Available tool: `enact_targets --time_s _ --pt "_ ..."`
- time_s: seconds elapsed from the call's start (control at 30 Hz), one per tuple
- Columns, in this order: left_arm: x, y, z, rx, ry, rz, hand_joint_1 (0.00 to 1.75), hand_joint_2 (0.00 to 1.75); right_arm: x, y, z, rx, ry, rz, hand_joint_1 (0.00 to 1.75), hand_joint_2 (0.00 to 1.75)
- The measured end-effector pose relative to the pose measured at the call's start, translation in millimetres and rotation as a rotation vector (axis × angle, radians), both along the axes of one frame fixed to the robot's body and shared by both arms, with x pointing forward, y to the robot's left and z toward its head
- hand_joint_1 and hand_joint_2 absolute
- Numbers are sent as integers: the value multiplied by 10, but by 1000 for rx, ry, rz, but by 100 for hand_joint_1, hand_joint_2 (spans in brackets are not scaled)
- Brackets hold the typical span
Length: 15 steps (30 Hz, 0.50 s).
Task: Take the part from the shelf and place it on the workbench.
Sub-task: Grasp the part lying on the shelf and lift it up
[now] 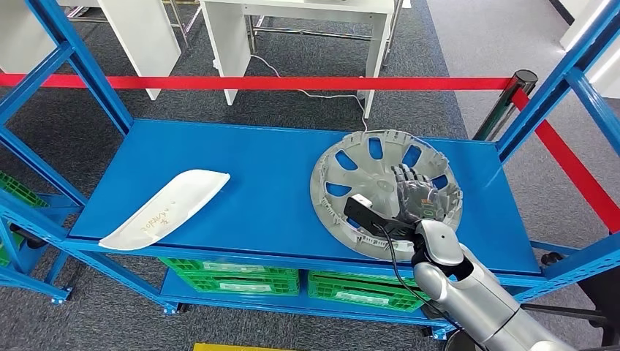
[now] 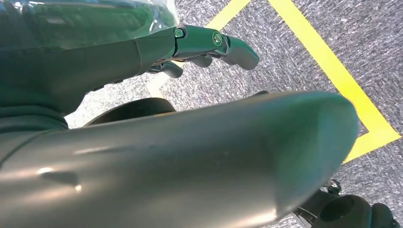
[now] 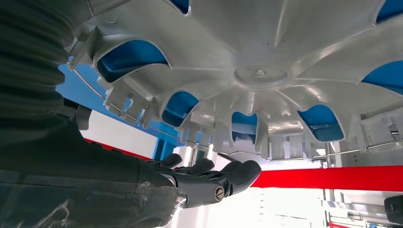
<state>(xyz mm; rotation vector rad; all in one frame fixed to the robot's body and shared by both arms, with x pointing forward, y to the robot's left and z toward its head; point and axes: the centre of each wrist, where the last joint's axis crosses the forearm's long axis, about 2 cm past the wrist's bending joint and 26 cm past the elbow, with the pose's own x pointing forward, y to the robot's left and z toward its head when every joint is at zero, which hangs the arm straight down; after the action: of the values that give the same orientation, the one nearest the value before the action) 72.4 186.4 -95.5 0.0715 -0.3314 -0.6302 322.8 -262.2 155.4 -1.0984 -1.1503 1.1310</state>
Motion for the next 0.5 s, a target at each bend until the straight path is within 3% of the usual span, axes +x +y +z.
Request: enact_targets --time_s 0.5 --pt "0 3 0 2 -2 0 0 0 -4 28 -4 5 1 27 0 175"
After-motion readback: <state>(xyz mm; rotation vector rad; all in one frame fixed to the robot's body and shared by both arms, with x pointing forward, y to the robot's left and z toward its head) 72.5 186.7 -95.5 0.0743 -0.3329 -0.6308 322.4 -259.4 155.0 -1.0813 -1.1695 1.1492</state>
